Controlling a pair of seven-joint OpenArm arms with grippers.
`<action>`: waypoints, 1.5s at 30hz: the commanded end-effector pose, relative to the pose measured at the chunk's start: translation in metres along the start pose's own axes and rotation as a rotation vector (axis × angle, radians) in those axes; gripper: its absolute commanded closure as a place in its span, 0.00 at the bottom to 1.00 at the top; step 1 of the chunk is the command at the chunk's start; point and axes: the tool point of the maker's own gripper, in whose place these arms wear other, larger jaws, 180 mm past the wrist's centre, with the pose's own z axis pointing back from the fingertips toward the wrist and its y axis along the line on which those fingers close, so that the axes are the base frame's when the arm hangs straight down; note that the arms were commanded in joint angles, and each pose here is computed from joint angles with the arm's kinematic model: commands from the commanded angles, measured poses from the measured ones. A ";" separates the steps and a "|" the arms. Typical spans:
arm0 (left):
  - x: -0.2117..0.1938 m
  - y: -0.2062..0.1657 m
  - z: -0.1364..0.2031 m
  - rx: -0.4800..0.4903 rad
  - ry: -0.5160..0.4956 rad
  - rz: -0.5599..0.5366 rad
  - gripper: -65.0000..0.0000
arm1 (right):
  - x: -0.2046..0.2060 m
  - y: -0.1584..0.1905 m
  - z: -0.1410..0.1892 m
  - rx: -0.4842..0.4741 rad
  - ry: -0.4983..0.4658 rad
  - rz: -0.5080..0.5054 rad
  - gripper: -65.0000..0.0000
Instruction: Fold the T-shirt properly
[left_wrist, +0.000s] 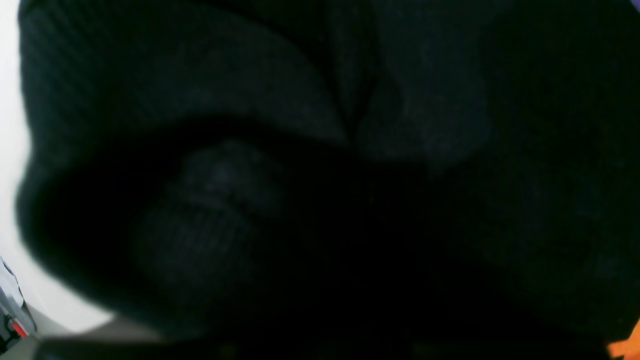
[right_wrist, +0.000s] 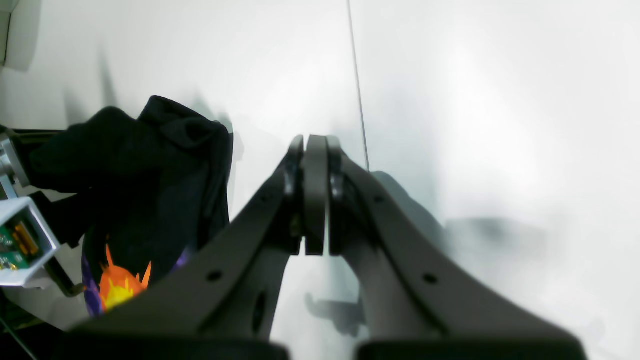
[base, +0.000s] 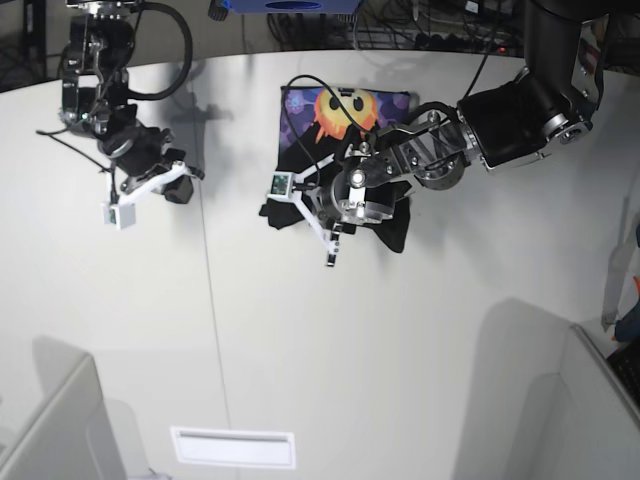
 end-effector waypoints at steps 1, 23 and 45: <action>-0.017 -0.008 -0.001 -0.031 0.061 -0.011 1.00 | 0.011 0.004 0.003 0.017 -0.036 0.015 1.00; 0.012 0.111 0.077 0.287 -0.102 0.066 0.00 | -0.003 0.024 -0.004 0.065 0.006 0.042 1.00; -0.225 0.039 0.177 0.626 0.070 0.988 1.00 | -0.052 0.024 0.043 0.102 0.082 0.230 1.00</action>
